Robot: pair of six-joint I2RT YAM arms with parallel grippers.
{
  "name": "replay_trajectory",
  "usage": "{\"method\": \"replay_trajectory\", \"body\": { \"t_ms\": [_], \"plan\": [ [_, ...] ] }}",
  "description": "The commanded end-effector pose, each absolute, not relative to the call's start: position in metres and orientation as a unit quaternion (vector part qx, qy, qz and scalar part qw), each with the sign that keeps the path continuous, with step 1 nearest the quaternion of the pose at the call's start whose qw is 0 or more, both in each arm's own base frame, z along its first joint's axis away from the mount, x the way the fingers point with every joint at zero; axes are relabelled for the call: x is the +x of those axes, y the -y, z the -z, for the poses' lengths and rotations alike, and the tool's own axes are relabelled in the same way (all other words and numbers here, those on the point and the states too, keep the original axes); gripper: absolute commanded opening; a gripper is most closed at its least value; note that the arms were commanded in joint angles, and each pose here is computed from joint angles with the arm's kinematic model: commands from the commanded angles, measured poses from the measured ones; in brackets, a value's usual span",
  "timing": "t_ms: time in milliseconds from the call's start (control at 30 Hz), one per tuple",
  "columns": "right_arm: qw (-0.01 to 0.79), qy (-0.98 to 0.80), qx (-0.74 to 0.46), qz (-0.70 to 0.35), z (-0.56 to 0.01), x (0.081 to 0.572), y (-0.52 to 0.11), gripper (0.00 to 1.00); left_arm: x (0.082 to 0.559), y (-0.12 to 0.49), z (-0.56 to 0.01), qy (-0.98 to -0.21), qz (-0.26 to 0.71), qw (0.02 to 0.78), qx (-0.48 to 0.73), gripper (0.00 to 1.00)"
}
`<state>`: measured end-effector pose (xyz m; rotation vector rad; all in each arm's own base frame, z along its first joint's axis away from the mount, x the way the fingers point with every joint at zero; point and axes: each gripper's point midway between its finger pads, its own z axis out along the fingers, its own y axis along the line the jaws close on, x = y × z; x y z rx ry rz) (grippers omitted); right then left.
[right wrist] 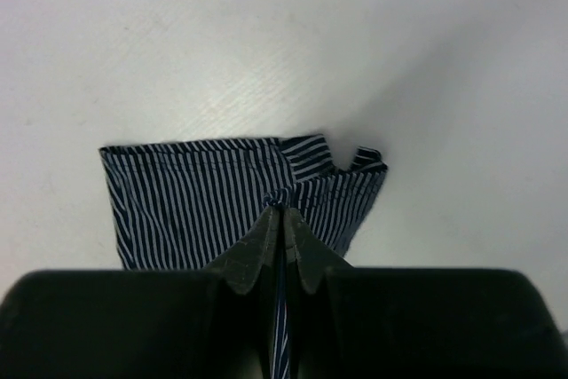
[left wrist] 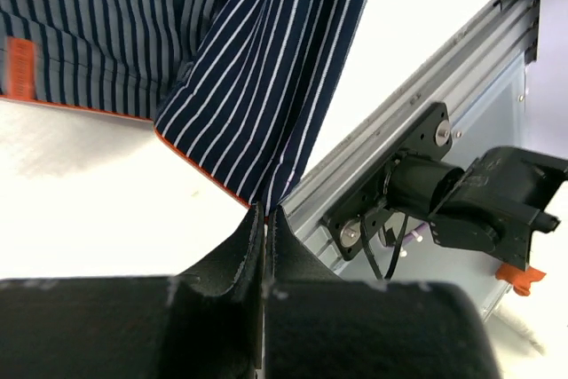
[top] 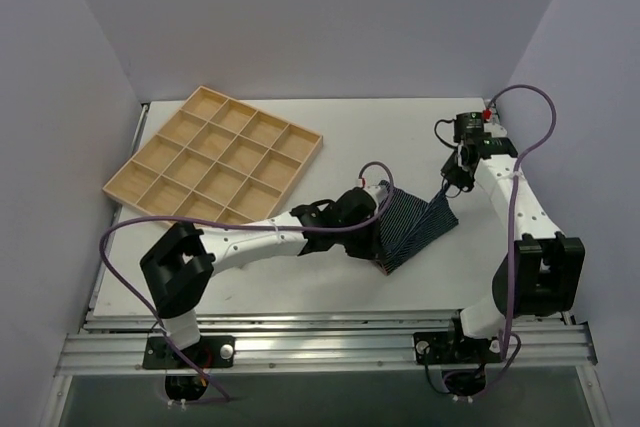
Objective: Roll the underwear
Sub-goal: Fold the underwear
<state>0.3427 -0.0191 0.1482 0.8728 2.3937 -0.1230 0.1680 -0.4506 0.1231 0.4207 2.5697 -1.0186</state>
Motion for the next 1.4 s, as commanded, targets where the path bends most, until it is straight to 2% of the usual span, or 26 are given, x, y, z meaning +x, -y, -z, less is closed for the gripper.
{"method": "replay_trajectory", "body": {
  "t_ms": [0, 267, 567, 633, 800, 833, 1000, 1033, 1067, 1133, 1167, 1300, 1367],
  "plan": [
    [0.318, -0.893, 0.319, 0.019, -0.157, 0.381, 0.001, 0.0, 0.175, 0.432, -0.128, -0.91, 0.356, 0.158, 0.143, 0.02],
    [0.304, -0.915, 0.263, -0.015, -0.141, 0.419, -0.053, 0.0, 0.215, 0.405, -0.112, -0.923, 0.341, 0.146, 0.1, 0.02],
    [0.278, -0.936, 0.213, -0.019, -0.112, 0.445, -0.091, 0.0, 0.237, 0.376, -0.076, -0.941, 0.316, 0.109, 0.057, 0.03],
    [0.264, -0.943, 0.203, -0.017, -0.098, 0.447, -0.097, 0.0, 0.238, 0.371, -0.062, -0.947, 0.302, 0.094, 0.049, 0.08],
    [0.241, -0.957, 0.16, -0.016, -0.072, 0.453, -0.118, 0.0, 0.241, 0.366, -0.049, -0.954, 0.284, 0.086, 0.04, 0.11],
    [0.239, -0.959, 0.153, -0.018, -0.07, 0.454, -0.122, 0.0, 0.242, 0.365, -0.049, -0.955, 0.28, 0.089, 0.039, 0.17],
    [0.229, -0.964, 0.137, -0.024, -0.058, 0.454, -0.135, 0.0, 0.248, 0.351, -0.043, -0.964, 0.248, 0.093, 0.033, 0.19],
    [0.227, -0.964, 0.138, -0.027, -0.056, 0.454, -0.137, 0.0, 0.249, 0.348, -0.044, -0.965, 0.241, 0.096, 0.033, 0.21],
    [0.227, -0.964, 0.137, -0.03, -0.056, 0.454, -0.138, 0.0, 0.251, 0.346, -0.046, -0.966, 0.237, 0.1, 0.036, 0.29],
    [0.227, -0.963, 0.139, -0.035, -0.053, 0.454, -0.141, 0.0, 0.254, 0.342, -0.048, -0.967, 0.226, 0.109, 0.039, 0.38],
    [0.228, -0.963, 0.141, -0.035, -0.053, 0.456, -0.14, 0.0, 0.255, 0.341, -0.052, -0.966, 0.226, 0.116, 0.044, 0.46],
    [0.229, -0.962, 0.142, -0.036, -0.053, 0.46, -0.143, 0.0, 0.262, 0.342, -0.064, -0.962, 0.229, 0.137, 0.06, 0.59],
    [0.231, -0.962, 0.139, -0.039, -0.055, 0.464, -0.145, 0.0, 0.266, 0.346, -0.068, -0.957, 0.238, 0.146, 0.076, 0.62]
  ]
}}
